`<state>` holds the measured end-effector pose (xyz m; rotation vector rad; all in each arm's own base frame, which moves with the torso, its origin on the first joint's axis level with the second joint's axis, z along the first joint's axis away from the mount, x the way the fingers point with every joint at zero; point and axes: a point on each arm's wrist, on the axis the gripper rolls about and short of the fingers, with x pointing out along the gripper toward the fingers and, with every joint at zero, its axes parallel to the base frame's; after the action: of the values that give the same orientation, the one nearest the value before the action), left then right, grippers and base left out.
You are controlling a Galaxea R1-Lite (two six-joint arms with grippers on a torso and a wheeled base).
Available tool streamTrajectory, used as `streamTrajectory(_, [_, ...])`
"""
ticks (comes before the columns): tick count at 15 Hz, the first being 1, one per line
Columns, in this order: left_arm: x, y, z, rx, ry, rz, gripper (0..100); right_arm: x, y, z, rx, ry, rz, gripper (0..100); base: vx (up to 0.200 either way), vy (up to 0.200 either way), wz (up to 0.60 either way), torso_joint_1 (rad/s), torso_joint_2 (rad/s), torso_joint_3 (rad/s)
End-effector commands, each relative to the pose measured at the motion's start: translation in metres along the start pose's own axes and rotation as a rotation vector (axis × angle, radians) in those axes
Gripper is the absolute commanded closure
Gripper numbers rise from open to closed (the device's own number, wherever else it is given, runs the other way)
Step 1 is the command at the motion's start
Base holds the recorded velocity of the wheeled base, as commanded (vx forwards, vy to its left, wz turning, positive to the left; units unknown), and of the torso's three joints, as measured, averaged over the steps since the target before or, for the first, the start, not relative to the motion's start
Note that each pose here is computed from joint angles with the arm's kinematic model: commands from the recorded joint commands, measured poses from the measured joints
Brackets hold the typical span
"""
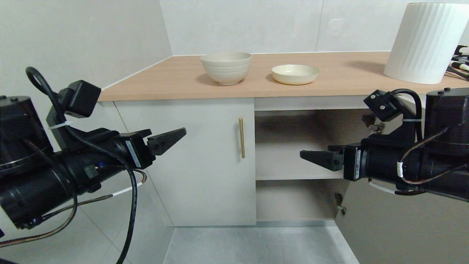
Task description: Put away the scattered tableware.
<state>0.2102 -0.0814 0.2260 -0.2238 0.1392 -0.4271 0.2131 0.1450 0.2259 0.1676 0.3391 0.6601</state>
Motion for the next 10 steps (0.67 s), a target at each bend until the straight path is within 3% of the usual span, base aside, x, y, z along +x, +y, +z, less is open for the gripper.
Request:
streamTrajectory(1, [-0.004, -0.001, 0.004, 0.001, -0.019, -0.003, 0, -0.008, 0.002, 0.004, -0.003, -0.022, 0.006, 0, 0.0, 0.0, 0.0, 0.0, 0.0, 0.0])
streamTrajectory(3, [-0.007, -0.002, 0.006, 0.003, -0.027, -0.005, 0, -0.012, 0.003, 0.005, -0.004, -0.031, 0.008, 0, 0.0, 0.0, 0.0, 0.0, 0.0, 0.0])
streamTrajectory(6, [-0.014, -0.003, 0.007, 0.009, 0.054, 0.011, 0, -0.017, 0.004, 0.006, -0.004, -0.029, 0.007, 0, 0.2, 0.0, 0.0, 0.001, 0.0, 0.004])
streamTrajectory(10, [-0.014, -0.003, 0.006, 0.008, 0.062, 0.013, 0, -0.017, 0.003, 0.005, -0.002, -0.017, 0.0, 0, 0.2, 0.0, 0.0, 0.001, 0.0, 0.004])
